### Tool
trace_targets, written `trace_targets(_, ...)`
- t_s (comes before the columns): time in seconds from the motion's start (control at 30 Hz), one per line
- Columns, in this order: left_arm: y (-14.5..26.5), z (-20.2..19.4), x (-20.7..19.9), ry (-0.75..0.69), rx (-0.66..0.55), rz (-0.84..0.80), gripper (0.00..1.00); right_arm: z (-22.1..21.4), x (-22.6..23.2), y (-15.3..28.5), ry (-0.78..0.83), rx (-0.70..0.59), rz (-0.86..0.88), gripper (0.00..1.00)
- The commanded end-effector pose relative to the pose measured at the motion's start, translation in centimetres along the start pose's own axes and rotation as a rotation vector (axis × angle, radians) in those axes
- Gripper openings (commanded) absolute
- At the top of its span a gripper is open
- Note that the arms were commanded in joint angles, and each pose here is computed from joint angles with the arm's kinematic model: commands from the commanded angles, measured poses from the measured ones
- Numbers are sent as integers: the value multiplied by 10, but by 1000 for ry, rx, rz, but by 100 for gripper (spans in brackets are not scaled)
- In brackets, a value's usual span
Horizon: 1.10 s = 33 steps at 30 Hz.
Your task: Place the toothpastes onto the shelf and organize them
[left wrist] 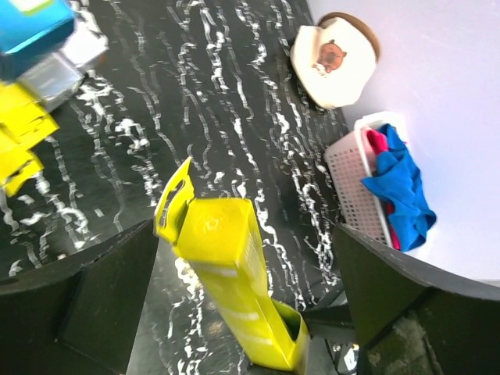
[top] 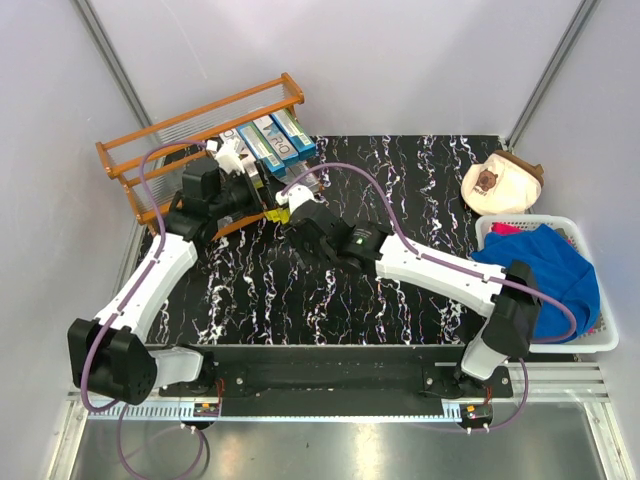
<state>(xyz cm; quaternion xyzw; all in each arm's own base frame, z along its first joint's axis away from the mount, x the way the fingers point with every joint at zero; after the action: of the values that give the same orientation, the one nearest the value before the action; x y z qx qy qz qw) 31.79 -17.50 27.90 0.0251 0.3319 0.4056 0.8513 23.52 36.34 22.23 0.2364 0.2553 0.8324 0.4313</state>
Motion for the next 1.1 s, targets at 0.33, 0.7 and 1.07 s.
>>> trace_targets(0.33, -10, 13, -23, -23, -42, -140, 62, 59, 12, 35, -78, -164, 85, 35)
trace_targets(0.7, -8, 24, -32, 22, -81, -203, 40, 68, 6, 32, -114, -196, 83, 66)
trace_targets(1.07, 23, 48, -2, 206, -202, -338, 31, 101, -3, 52, -235, -305, 159, 85)
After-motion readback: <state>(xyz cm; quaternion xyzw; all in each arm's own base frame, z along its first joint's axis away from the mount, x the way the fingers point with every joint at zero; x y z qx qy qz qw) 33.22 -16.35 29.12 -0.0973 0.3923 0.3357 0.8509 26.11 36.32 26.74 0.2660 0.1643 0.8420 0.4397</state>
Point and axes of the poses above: each gripper's point midway between its finger pads, its own y axis back along the fingers, its own x axis along the line the jaws close on, z = x × y, the point moved 3 cm from there along y, back along the fingers, and after that the axes turned 11 degrees about -y, right-handed, at the moved point
